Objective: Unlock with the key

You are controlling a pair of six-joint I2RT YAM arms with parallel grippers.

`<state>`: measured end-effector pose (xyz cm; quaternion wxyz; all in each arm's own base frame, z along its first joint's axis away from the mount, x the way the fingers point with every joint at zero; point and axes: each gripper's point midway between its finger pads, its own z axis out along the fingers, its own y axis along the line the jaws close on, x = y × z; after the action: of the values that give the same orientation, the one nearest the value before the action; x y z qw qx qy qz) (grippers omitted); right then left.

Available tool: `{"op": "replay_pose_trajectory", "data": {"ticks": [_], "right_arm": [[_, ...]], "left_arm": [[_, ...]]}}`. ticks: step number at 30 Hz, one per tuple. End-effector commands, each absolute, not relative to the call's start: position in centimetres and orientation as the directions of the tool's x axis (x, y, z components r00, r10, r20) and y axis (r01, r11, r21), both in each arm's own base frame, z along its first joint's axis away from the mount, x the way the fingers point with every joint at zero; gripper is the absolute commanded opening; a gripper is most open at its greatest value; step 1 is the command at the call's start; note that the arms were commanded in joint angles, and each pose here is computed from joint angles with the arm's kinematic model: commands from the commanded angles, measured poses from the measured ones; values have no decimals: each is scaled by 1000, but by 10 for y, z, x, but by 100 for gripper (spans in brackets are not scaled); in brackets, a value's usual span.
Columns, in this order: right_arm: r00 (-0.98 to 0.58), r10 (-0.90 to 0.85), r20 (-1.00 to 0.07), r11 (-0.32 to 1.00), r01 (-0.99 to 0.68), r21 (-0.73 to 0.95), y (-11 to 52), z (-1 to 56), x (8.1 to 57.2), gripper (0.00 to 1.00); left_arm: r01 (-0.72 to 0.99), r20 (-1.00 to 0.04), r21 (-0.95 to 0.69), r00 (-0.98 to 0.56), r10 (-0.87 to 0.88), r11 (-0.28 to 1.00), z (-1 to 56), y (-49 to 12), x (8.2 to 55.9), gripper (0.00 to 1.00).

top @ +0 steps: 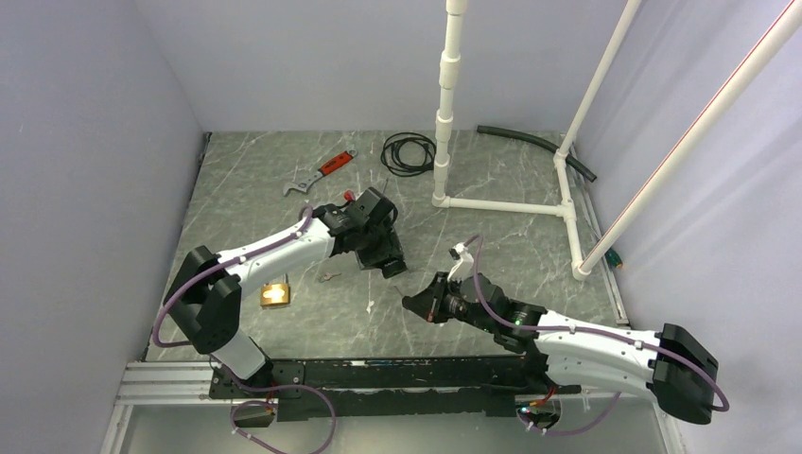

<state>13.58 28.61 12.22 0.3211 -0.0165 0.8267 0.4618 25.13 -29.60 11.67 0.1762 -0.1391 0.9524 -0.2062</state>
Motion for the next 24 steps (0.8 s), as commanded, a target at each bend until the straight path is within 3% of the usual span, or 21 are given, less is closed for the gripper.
{"op": "replay_pose_trajectory", "data": {"ticks": [1,24], "right_arm": [[-742,329,-583,558,-346,755,294,147,151,0],[-711,357,-606,620,-304,723,289,142,166,0]], "left_arm": [[-157,-295,-582,-873,-387,798,157,-314,259,0],[-152,-247,-632,-890,-383,760,152,-325,251,0]]}}
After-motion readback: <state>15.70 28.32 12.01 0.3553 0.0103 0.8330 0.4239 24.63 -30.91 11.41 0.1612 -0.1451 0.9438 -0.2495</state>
